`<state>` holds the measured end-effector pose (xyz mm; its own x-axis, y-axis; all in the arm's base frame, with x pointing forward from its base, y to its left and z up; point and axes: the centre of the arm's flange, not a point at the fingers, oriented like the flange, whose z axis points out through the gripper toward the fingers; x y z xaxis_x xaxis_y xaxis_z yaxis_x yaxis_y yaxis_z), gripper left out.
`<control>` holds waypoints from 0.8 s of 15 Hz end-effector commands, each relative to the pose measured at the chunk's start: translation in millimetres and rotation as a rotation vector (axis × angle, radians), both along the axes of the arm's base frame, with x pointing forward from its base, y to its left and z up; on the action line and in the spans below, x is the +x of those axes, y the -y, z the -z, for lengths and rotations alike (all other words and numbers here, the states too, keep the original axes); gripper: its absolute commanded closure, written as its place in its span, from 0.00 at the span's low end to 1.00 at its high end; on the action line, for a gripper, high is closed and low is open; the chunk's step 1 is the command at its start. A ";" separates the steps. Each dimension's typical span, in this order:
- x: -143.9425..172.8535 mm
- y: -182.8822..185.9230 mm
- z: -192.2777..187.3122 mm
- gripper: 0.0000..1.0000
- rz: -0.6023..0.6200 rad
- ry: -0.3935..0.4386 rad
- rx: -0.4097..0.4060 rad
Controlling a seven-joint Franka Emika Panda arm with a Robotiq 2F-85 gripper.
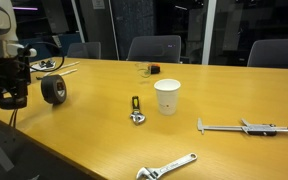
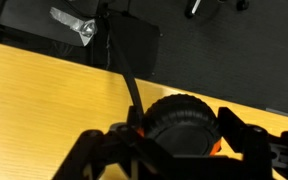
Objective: Pick up the measuring tape and put at the edge of the table
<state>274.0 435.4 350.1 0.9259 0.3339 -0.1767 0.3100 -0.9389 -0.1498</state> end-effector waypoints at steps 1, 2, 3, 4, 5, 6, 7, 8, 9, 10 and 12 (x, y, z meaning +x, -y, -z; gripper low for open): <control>-0.8 -10.4 5.1 0.45 -0.002 0.007 -0.005; -0.2 -10.6 8.5 0.45 -0.006 0.002 -0.009; 0.6 -10.5 10.6 0.45 -0.011 -0.001 -0.013; 1.8 -10.6 15.4 0.45 -0.021 -0.007 -0.019; 2.7 -10.4 18.4 0.45 -0.030 -0.008 -0.026; 4.9 -9.8 19.9 0.26 -0.038 -0.017 -0.033; 6.4 -9.1 23.8 0.06 -0.042 -0.023 -0.035; 7.7 -8.3 26.2 0.05 -0.039 -0.028 -0.040; 9.2 -6.9 27.9 0.03 -0.037 -0.033 -0.043; 10.1 -6.4 30.3 0.00 -0.034 -0.038 -0.045; 12.5 -5.2 32.0 0.00 -0.028 -0.045 -0.047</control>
